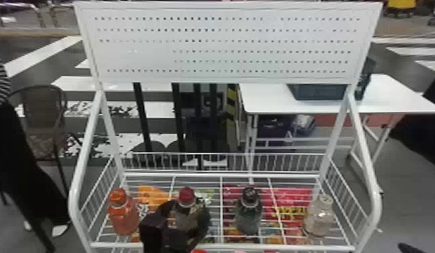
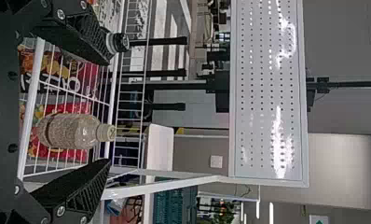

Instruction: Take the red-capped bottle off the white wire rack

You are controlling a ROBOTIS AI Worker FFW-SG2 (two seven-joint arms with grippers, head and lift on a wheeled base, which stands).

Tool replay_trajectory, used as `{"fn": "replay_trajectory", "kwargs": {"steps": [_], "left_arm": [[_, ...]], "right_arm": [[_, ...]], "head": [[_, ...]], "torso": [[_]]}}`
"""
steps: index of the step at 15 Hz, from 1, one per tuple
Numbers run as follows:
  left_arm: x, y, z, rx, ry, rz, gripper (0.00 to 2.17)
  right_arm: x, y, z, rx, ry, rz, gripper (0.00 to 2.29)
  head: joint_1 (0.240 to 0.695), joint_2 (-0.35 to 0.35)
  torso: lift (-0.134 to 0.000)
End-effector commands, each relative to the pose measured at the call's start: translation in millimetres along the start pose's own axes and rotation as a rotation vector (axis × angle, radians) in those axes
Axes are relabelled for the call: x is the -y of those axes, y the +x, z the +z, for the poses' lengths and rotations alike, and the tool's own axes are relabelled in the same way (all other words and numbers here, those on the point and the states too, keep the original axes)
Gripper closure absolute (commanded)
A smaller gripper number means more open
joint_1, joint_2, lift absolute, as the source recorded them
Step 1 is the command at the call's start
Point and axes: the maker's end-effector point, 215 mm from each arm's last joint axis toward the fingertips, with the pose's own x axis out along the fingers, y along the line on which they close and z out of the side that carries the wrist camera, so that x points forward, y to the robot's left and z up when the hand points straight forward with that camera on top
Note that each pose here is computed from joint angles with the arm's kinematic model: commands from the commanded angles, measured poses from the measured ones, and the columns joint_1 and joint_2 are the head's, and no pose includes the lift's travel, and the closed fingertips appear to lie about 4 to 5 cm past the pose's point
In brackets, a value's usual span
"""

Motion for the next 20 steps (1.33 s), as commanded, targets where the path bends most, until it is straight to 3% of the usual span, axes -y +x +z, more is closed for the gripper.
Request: {"fn": "replay_trajectory", "kwargs": {"steps": [1, 3, 4, 10, 15, 20], "left_arm": [[-0.3, 0.2, 3.5, 0.006, -0.005, 0.001, 0.72], [0.2, -4.5, 4.3, 0.010, -0.014, 0.003, 1.63], [0.9, -8.4, 10.1, 0.024, -0.018, 0.003, 1.80], [4.0, -42.3, 64.4, 0.098, -0.043, 0.005, 1.80], [-32.0, -93.8, 83.4, 0.011, -0.025, 0.063, 1.80], [-75.3, -157.9, 120.9, 0.048, -0.041, 0.131, 1.80]], "right_arm": [[-0.1, 0.0, -0.6, -0.001, 0.000, 0.000, 0.15], [0.1, 0.2, -2.6, -0.004, -0.001, -0.001, 0.15], [0.3, 0.5, -3.9, -0.006, -0.002, -0.001, 0.15], [-0.9, 3.2, -5.3, -0.006, 0.001, 0.001, 0.15], [-3.7, 5.2, -3.8, 0.002, 0.006, 0.006, 0.15], [-9.5, 6.2, 0.0, 0.014, 0.012, 0.015, 0.15]], "head": [[0.499, 0.000], [0.499, 0.000], [0.499, 0.000], [0.499, 0.000], [0.499, 0.000], [0.499, 0.000]], "torso": [[0.000], [0.000], [0.000], [0.000], [0.000], [0.000]]}}
